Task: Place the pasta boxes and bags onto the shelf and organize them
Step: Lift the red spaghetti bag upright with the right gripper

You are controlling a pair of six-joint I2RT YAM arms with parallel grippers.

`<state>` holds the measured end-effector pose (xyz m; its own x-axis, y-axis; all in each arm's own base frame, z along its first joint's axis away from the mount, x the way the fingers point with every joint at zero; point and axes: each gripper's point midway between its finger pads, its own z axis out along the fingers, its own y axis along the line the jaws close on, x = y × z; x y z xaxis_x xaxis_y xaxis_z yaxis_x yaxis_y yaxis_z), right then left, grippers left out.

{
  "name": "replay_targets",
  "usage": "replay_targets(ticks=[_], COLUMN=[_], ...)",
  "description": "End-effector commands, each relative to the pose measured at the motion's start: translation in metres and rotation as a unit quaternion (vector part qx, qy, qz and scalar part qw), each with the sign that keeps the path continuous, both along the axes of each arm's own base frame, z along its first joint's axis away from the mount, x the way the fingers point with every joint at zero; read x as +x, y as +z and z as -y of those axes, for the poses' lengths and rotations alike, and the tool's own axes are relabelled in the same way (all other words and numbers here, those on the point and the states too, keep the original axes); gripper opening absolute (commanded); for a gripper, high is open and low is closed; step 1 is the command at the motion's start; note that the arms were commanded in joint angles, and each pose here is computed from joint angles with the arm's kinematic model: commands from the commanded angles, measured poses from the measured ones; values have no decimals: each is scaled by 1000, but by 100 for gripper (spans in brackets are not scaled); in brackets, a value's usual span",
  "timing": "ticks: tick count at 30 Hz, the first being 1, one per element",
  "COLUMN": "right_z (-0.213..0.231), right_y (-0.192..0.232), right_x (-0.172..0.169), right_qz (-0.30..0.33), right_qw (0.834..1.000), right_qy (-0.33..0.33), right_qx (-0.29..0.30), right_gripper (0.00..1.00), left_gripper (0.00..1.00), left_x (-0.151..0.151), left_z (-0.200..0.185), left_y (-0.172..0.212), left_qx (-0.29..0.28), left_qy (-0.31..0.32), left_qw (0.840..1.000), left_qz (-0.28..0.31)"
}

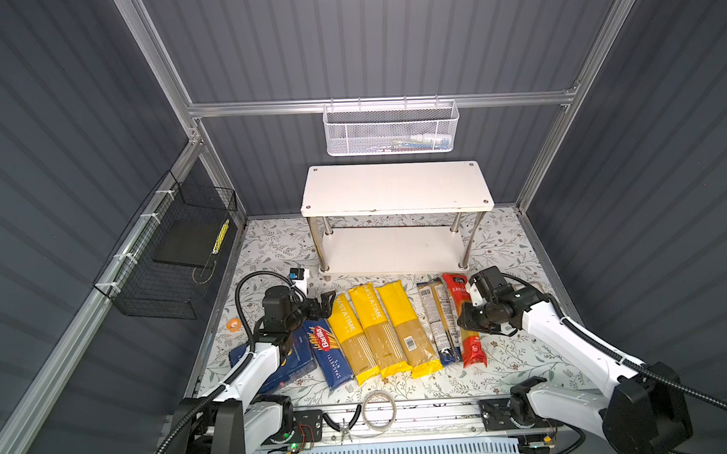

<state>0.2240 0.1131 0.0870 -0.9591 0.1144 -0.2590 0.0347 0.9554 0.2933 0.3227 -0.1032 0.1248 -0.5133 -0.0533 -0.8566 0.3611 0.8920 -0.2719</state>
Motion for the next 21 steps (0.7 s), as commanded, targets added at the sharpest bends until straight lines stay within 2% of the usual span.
replay_targets(ticks=[1,8,14,21], right_z=[-15,-19,-33,-30], right_y=[33,50,70,86], right_x=[25,37,48,73], right_qz=[65,94,120,156], right_qw=[997,995,990,986], right_qy=[6,11,21,13], right_qx=[36,43,78,55], right_gripper=[25,23,23,23], left_gripper=[100,99,100,100], left_x=[5,4,4,4], left_z=[3,3,5,4], left_y=[8,9,9,9], left_qx=[6,6,5,5], left_qy=[-9,-9,-13,-13], left_qw=[1000,1000,1000,1000], left_qz=[9,10,10,10])
